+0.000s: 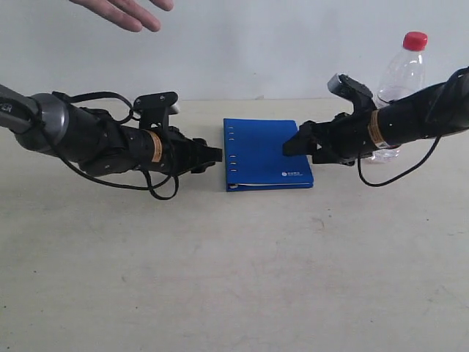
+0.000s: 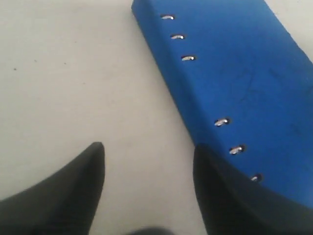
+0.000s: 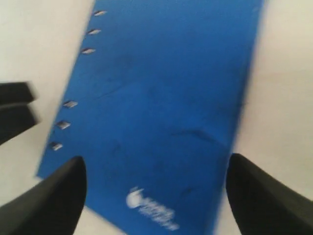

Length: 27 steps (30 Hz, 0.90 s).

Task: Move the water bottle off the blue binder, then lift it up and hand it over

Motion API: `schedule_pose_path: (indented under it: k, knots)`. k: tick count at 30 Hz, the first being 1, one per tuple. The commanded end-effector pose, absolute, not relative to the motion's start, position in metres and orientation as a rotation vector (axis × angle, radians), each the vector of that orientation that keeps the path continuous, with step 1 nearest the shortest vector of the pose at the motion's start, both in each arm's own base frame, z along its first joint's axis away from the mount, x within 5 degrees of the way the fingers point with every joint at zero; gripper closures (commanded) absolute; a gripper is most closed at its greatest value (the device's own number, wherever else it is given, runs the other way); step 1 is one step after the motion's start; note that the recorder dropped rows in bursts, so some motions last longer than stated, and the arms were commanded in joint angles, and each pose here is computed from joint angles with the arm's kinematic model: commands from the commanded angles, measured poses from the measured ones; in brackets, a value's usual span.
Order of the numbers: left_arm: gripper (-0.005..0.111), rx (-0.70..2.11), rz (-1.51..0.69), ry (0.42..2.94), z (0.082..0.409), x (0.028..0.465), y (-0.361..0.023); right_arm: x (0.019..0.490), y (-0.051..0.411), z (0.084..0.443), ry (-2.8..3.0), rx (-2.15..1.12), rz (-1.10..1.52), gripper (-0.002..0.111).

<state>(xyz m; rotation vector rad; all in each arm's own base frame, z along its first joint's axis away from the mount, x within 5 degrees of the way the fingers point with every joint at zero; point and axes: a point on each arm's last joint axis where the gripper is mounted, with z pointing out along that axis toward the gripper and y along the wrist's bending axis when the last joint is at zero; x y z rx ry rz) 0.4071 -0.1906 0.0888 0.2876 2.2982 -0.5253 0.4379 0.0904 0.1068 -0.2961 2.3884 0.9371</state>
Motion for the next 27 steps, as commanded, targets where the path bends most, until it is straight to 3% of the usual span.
schedule_pose_path:
  k: [1, 5, 8, 13, 22, 27]
  knots:
    - [0.055, 0.315, -0.625, 2.289, 0.082, 0.409, -0.198, 0.43, 0.1, 0.103, 2.364, -0.409, 1.132, 0.037]
    - [0.055, 0.361, -0.732, 2.267, 0.082, 0.406, -0.205, 0.417, 0.109, 0.108, 2.264, -0.602, 1.35, 0.038]
    - [0.055, 0.408, -0.785, 2.255, 0.084, 0.404, -0.209, 0.412, 0.114, 0.117, 2.169, -0.62, 1.499, 0.048]
    - [0.055, 0.542, -0.829, 2.235, 0.086, 0.398, -0.214, 0.414, 0.114, 0.121, 2.142, -0.598, 1.503, 0.064]
    - [0.055, 0.547, -0.886, 2.182, 0.101, 0.403, -0.202, 0.413, 0.114, 0.12, 2.134, -0.638, 1.485, 0.065]
    - [0.055, 0.378, -0.907, 2.221, 0.103, 0.414, -0.18, 0.421, 0.109, 0.113, 2.194, -0.575, 1.343, 0.065]
